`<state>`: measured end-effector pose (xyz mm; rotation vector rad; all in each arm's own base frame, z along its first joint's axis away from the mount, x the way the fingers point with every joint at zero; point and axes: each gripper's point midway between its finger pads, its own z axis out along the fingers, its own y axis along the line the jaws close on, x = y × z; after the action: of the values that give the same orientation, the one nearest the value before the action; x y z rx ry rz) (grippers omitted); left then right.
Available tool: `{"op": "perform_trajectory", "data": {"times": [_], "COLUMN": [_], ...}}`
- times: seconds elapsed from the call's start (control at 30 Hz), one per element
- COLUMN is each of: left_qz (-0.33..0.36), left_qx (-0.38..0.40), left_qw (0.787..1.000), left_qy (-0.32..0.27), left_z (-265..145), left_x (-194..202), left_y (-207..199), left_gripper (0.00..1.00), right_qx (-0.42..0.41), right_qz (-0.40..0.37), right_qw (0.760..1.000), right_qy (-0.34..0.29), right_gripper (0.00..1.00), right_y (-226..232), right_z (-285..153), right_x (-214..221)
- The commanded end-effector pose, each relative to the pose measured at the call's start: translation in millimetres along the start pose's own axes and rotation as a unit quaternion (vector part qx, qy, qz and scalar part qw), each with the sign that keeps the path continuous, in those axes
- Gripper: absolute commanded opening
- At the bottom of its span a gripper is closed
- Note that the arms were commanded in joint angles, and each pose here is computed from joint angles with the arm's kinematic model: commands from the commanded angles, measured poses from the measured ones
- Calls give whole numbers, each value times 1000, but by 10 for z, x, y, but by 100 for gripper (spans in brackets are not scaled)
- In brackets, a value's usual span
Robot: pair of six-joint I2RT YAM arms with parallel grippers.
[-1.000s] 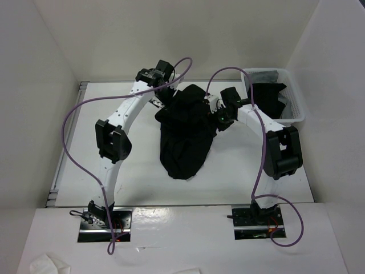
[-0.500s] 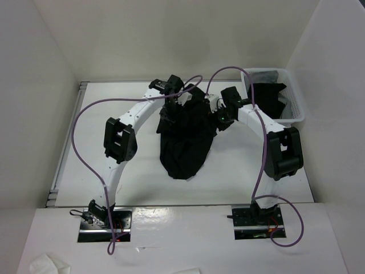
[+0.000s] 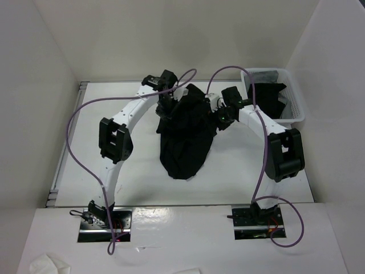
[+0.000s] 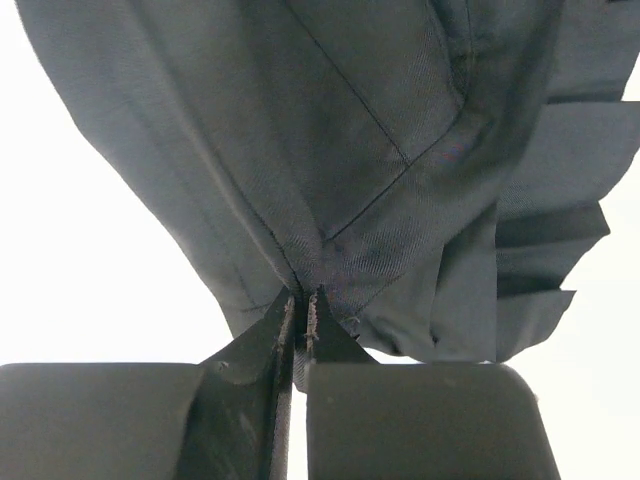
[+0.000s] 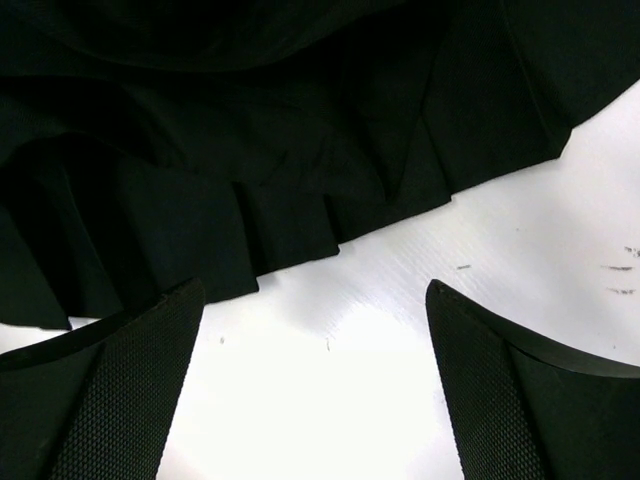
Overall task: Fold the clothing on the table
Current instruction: Flatten the skirt out
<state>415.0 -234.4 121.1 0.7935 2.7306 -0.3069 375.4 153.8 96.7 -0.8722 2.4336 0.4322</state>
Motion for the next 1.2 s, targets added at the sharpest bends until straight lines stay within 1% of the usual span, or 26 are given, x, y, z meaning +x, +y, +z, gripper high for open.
{"op": "perform_trajectory", "data": {"times": [0.0, 0.07, 0.1, 0.17, 0.2, 0.23, 0.27, 0.33, 0.47, 0.7, 0.87, 0.93, 1.0, 1.03, 1.07, 1.1, 1.17], "left_qz": [1, -6, -10, -11, -18, -17, -19, -22, -18, -18, -20, -20, -16, -16, -16, -16, -16], "left_qx": [19, 24, 19, 35, 33, 40, 47, 56, 61, 69, 77, 77, 76, 76, 76, 76, 81], "left_qw": [997, 995, 995, 994, 994, 994, 994, 995, 995, 994, 994, 994, 994, 994, 994, 994, 994], "left_qy": [-77, -92, -98, -106, -102, -103, -93, -82, -82, -80, -73, -73, -73, -73, -73, -73, -74], "left_z": [-683, -813, -870, -932, -943, -945, -916, -855, -872, -874, -856, -856, -855, -855, -855, -855, -857], "left_x": [-183, -196, -192, -178, -131, -134, -74, -19, 0, 38, 77, 77, 77, 77, 77, 77, 74], "left_y": [98, 155, 251, 267, 321, 298, 311, 290, 266, 269, 245, 245, 248, 249, 249, 249, 233], "left_gripper": [0, 0, 0, 0, 0, 0, 0, 0, 0, 0, 0, 0, 0, 0, 0, 0, 0], "right_qx": [4, 5, 7, 9, 8, 8, 11, 9, 14, 35, 49, 48, 41, 41, 34, 32, 26], "right_qz": [-14, -29, -34, -31, -40, -29, -32, -30, -31, -35, -39, -37, -35, -35, -32, -31, -29], "right_qw": [999, 999, 999, 999, 999, 999, 999, 999, 999, 998, 997, 997, 998, 998, 998, 999, 999], "right_qy": [-29, -24, -24, -18, -28, -12, -22, -14, -16, -28, -43, -49, -41, -41, -32, -26, -23], "right_gripper": [96, 96, 96, 96, 96, 96, 96, 94, 94, 93, 93, 90, 86, 78, 74, 65, 61], "right_y": [29, 117, 137, 133, 163, 141, 113, 86, 28, -63, -126, -159, -151, -151, -130, -133, -108], "right_z": [116, 220, 271, 379, 412, 516, 532, 648, 756, 808, 769, 746, 819, 819, 857, 900, 900], "right_x": [-170, -189, -203, -200, -300, -211, -308, -272, -306, -347, -520, -555, -498, -498, -443, -404, -382]}}
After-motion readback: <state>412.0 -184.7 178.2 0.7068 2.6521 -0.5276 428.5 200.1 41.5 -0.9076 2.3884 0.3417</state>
